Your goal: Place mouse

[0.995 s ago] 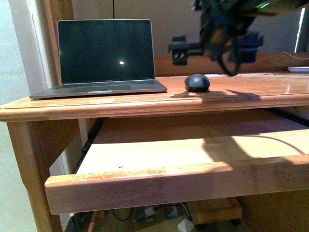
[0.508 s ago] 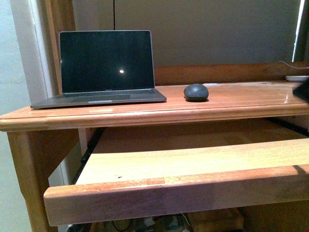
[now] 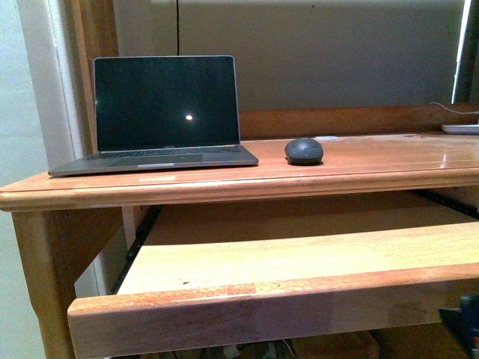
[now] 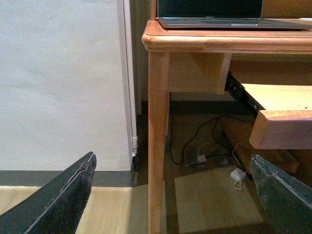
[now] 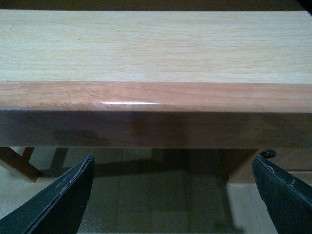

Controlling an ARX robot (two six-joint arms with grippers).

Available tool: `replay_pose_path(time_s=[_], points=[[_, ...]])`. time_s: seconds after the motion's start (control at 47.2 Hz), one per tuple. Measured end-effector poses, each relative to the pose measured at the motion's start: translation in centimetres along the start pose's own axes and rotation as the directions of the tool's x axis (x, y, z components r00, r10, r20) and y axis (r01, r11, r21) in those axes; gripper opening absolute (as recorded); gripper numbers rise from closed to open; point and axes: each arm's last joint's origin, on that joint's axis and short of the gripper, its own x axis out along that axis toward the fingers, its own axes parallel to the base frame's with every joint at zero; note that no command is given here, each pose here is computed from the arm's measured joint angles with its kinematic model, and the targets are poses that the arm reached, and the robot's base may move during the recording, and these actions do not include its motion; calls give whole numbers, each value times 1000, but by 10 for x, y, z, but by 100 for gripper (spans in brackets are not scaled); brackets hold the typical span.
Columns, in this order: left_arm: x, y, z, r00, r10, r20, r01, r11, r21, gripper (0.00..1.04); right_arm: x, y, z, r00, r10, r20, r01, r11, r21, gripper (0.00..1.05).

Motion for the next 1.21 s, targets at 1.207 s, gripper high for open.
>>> replay_pose_path(time_s=[1.207], points=[[0, 0, 0, 1000, 0, 0, 0, 1000, 0, 97, 148, 112, 67, 996, -90, -9, 90, 995, -48, 97]])
